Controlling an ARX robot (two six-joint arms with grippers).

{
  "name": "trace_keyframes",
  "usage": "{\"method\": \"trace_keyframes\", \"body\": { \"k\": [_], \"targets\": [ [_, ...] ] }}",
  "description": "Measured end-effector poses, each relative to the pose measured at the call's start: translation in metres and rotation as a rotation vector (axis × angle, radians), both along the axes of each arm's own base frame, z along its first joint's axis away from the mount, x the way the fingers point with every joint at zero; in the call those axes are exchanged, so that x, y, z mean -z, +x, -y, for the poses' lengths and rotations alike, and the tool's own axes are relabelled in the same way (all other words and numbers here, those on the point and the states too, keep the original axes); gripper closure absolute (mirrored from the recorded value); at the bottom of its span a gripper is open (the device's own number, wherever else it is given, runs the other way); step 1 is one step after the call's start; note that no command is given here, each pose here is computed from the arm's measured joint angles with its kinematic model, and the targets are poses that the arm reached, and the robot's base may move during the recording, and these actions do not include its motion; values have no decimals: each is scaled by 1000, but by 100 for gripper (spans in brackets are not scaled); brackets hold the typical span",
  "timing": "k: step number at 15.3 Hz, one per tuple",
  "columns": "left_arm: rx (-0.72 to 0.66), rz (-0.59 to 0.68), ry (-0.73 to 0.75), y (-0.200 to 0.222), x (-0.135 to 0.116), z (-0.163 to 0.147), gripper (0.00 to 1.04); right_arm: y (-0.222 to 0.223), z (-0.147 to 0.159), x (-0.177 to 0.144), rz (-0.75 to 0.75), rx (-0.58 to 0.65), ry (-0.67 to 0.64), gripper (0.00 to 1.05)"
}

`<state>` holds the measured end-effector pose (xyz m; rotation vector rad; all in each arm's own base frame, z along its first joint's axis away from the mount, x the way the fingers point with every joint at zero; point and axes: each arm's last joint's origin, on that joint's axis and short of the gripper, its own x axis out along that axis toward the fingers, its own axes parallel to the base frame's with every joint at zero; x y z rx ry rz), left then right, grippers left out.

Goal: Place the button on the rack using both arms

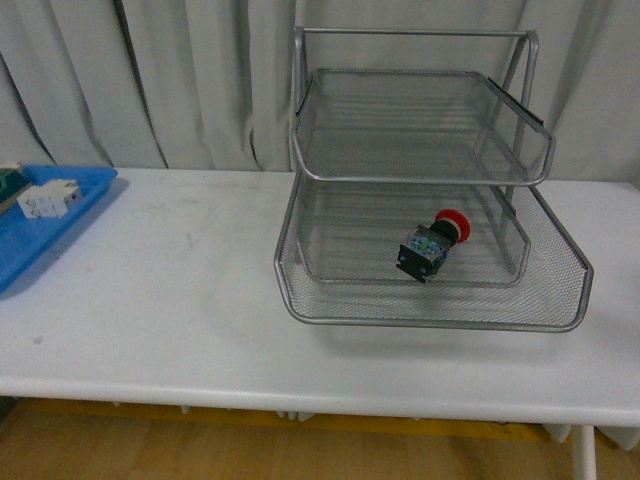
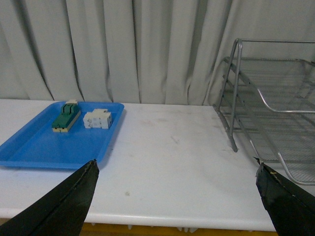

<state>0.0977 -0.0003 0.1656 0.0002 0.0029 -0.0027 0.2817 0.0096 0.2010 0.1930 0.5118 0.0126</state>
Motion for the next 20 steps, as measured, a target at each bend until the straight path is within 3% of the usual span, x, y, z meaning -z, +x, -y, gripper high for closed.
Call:
{"method": "trace_keyframes", "body": {
  "k": [5,7,17,20],
  "targets": [
    [0,0,0,0,0,0,7,-1,-46,30,-336,-174,101,6],
    [0,0,0,0,0,0,7,-2,-56,37,-372,-199,95,8],
    [0,0,0,0,0,0,7,14,-109,75,-462,-365,-56,102],
    [0,0,0,0,0,0,7,29,-114,81,-472,-381,-100,103]
  ]
}}
